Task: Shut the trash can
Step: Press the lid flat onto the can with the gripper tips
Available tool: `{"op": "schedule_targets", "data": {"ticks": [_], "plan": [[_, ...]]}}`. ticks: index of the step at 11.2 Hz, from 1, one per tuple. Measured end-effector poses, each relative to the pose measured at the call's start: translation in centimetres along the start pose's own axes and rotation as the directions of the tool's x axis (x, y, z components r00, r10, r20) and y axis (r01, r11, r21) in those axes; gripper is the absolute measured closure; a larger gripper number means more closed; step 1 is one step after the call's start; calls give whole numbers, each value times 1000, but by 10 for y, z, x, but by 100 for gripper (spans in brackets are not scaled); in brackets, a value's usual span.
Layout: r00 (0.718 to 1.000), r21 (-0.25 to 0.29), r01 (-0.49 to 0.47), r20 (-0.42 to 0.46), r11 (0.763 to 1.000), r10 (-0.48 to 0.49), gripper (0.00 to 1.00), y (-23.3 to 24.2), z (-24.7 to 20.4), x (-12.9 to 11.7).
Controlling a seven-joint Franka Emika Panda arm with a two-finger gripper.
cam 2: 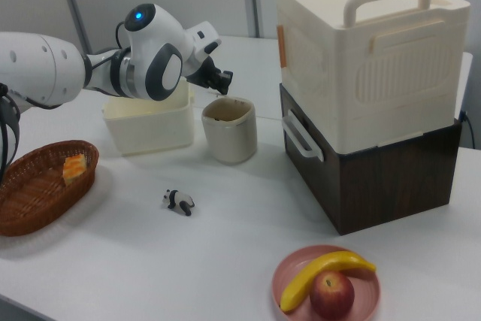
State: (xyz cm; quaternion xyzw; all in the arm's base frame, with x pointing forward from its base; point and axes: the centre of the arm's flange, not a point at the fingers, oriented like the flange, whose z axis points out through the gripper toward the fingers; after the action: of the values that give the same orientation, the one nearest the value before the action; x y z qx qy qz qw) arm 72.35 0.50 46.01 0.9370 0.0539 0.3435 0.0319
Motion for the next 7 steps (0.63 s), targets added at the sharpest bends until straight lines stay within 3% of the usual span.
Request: {"op": "schedule_targets", "data": {"ticks": [7], "plan": [[998,2,28,53,1000,-28,99,-5,16,-23]]}}
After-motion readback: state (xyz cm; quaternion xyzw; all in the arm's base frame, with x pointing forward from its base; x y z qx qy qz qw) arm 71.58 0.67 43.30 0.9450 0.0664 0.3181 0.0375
